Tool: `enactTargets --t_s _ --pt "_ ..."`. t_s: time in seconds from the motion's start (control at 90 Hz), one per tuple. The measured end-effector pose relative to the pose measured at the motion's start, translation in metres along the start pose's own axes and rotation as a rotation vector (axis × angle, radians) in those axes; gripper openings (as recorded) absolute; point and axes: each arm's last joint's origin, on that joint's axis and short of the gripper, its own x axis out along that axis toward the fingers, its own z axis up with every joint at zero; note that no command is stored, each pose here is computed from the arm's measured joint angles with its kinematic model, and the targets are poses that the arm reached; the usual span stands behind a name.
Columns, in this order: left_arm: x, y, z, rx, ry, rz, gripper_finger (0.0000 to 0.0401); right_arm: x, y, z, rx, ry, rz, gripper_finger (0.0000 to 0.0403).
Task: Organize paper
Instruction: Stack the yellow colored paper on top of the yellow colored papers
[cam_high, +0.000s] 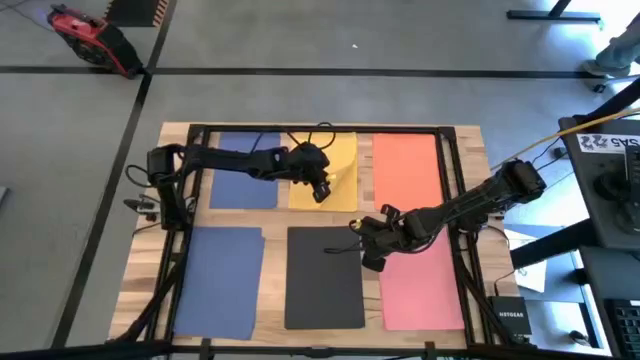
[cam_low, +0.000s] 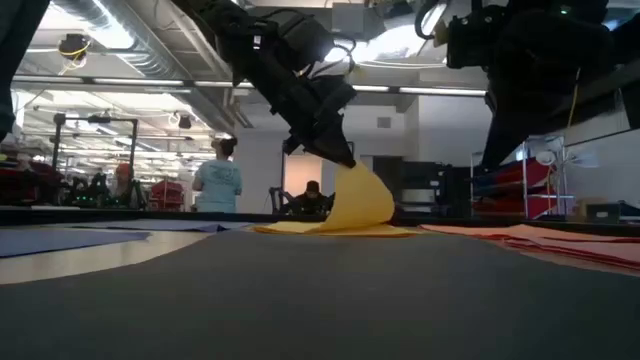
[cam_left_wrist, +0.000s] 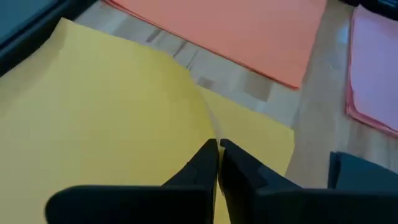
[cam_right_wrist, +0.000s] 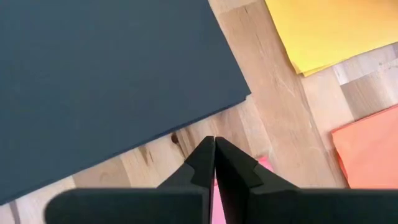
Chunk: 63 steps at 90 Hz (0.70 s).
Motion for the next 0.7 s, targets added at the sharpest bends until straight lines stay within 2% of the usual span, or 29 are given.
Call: enactTargets --t_s 0.7 --pt "0.0001 0.0014 0.0026 -0.044 -0.024 -0.011 0.0155 0.0001 -0.0008 -0.001 -0.005 0.01 -0.008 0.0"
